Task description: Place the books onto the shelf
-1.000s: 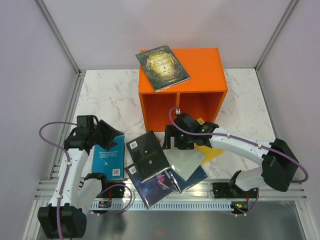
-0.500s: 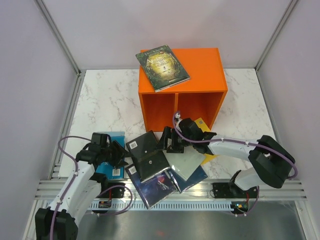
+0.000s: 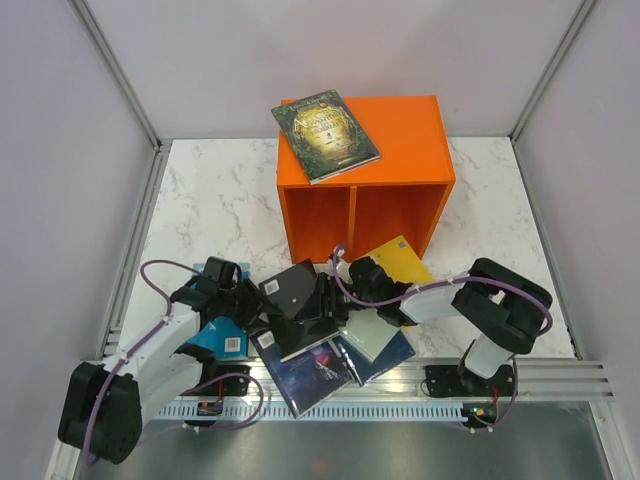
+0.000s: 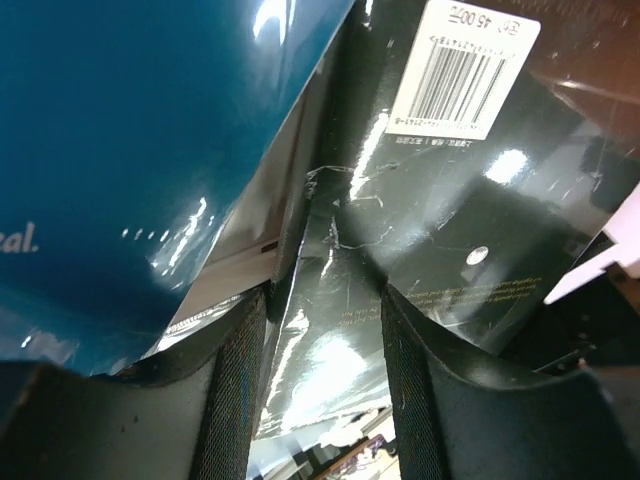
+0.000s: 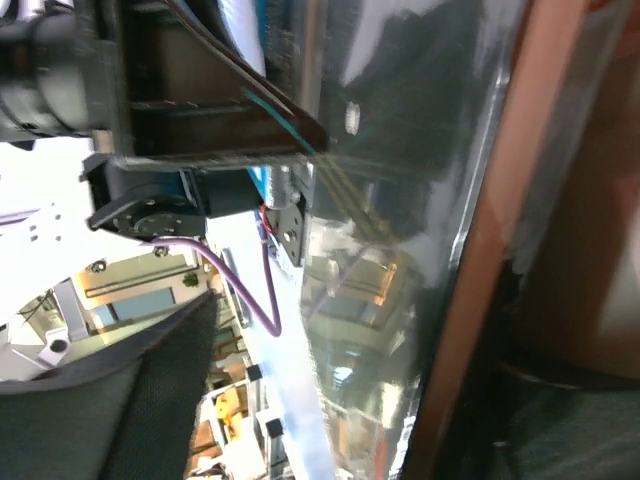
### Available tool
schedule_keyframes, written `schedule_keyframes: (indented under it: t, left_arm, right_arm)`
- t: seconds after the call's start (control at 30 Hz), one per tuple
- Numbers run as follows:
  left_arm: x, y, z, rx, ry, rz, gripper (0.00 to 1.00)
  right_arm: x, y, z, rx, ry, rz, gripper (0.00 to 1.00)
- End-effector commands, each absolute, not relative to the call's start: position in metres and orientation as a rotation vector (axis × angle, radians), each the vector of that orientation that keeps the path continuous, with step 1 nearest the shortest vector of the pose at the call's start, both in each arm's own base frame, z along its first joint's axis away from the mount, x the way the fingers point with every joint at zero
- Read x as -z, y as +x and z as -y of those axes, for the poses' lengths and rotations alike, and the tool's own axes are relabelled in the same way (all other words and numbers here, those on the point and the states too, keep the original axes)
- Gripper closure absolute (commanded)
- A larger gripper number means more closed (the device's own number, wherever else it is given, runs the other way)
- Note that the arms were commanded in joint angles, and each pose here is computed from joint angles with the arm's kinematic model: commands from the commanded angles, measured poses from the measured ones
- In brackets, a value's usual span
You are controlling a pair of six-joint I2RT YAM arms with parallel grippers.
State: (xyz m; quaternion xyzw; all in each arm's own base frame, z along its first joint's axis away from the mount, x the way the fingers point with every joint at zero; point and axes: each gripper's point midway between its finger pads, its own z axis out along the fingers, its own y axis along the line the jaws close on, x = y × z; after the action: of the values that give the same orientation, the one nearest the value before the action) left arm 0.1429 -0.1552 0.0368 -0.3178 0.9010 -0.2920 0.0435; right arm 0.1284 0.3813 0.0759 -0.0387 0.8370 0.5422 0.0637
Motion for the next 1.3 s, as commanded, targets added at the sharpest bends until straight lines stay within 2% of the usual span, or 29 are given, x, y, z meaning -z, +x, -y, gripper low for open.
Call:
schedule_keyframes:
  t: [0.0, 0.03, 0.07, 0.13, 0.17, 0.2, 0.27, 0.43, 0.5, 0.63, 0.67, 0.77, 0.8, 0.9, 1.27]
  left_arm:
    - [-0.027, 0.145, 0.153, 0.862, -1.020, -2.713, 0.48]
    - [-0.027, 0.144, 0.153, 0.867, -1.018, -2.708, 0.48]
    - [-0.029, 0.144, 0.153, 0.879, -1.027, -2.698, 0.48]
    - [-0.038, 0.145, 0.155, 0.910, -1.012, -2.682, 0.48]
    - [-0.044, 0.145, 0.154, 0.911, -0.992, -2.676, 0.48]
    - [-0.051, 0.147, 0.153, 0.904, -0.977, -2.662, 0.47]
    - [-0.079, 0.152, 0.151, 0.908, -0.906, -2.614, 0.42]
    - [-0.138, 0.158, 0.135, 0.836, -0.804, -2.510, 0.33]
    - [-0.149, 0.151, 0.129, 0.810, -0.772, -2.505, 0.31]
    - [-0.199, 0.146, 0.129, 0.888, -0.688, -2.400, 0.25]
    - [-0.209, 0.143, 0.129, 0.909, -0.678, -2.367, 0.25]
    - [-0.245, 0.141, 0.128, 0.968, -0.638, -2.271, 0.23]
    - [-0.257, 0.139, 0.131, 1.005, -0.628, -2.244, 0.20]
    - [-0.292, 0.139, 0.130, 1.044, -0.592, -2.164, 0.20]
    - [-0.324, 0.136, 0.129, 1.081, -0.554, -2.085, 0.20]
  right_arm:
    - [-0.042, 0.107, -0.369, -1.581, -0.111, -2.657, 0.22]
    - [-0.044, 0.108, -0.368, -1.574, -0.119, -2.650, 0.30]
    - [-0.050, 0.109, -0.369, -1.568, -0.123, -2.648, 0.47]
    - [-0.057, 0.112, -0.370, -1.546, -0.133, -2.635, 0.64]
    - [-0.066, 0.114, -0.370, -1.533, -0.156, -2.622, 0.76]
    - [-0.070, 0.116, -0.370, -1.515, -0.166, -2.615, 0.81]
    - [-0.082, 0.117, -0.366, -1.465, -0.218, -2.614, 1.00]
    - [-0.129, 0.122, -0.360, -1.411, -0.318, -2.536, 1.00]
    - [-0.170, 0.122, -0.358, -1.431, -0.365, -2.466, 1.00]
    - [-0.258, 0.120, -0.356, -1.524, -0.406, -2.293, 1.00]
    - [-0.293, 0.118, -0.354, -1.563, -0.421, -2.222, 1.00]
    - [-0.351, 0.111, -0.349, -1.625, -0.449, -2.120, 1.00]
    - [-0.361, 0.110, -0.347, -1.629, -0.457, -2.105, 1.00]
    - [-0.394, 0.106, -0.343, -1.668, -0.453, -2.046, 1.00]
    - [-0.458, 0.115, -0.350, -1.717, -0.429, -1.901, 1.00]
